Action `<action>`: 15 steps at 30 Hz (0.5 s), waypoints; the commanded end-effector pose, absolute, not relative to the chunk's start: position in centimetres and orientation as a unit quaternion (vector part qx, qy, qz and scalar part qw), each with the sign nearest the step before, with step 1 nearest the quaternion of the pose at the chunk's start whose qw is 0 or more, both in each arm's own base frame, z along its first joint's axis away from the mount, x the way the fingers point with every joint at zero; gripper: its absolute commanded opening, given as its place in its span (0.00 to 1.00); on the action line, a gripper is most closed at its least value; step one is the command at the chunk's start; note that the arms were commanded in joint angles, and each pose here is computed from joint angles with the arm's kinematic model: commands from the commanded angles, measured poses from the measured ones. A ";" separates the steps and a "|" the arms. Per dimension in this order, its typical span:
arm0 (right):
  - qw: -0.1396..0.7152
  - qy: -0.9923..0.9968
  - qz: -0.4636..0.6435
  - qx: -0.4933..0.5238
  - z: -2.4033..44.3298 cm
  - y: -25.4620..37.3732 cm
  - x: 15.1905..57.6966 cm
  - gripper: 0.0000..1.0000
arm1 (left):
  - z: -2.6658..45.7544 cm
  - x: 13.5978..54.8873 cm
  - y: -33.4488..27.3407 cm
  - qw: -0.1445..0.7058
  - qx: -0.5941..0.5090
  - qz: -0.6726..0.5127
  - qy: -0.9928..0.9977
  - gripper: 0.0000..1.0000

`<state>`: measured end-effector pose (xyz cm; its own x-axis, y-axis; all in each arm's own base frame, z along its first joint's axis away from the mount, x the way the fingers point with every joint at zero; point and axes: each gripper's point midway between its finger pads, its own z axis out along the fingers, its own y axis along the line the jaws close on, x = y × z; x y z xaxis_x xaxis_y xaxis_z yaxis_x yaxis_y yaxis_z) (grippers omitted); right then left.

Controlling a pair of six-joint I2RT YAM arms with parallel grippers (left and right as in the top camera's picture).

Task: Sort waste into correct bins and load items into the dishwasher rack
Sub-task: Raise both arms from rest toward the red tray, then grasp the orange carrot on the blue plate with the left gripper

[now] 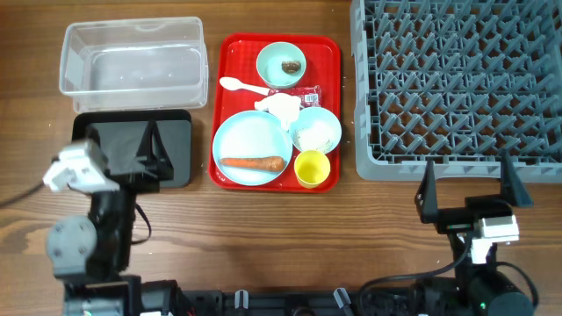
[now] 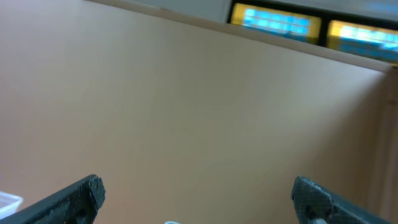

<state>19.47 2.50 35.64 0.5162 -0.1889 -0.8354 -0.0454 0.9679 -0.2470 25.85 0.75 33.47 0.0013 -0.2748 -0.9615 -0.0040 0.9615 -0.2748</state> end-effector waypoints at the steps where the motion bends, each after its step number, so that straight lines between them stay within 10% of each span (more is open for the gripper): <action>1: 0.848 0.500 -0.019 -0.177 38.8 4.5 19.5 1.00 | 37.0 27.0 0.1 0.678 -0.081 -0.102 0.723 1.00; 15: 0.545 0.818 0.092 -0.161 41.5 4.5 29.6 1.00 | 33.2 34.0 2.2 0.326 -0.150 -0.037 0.933 1.00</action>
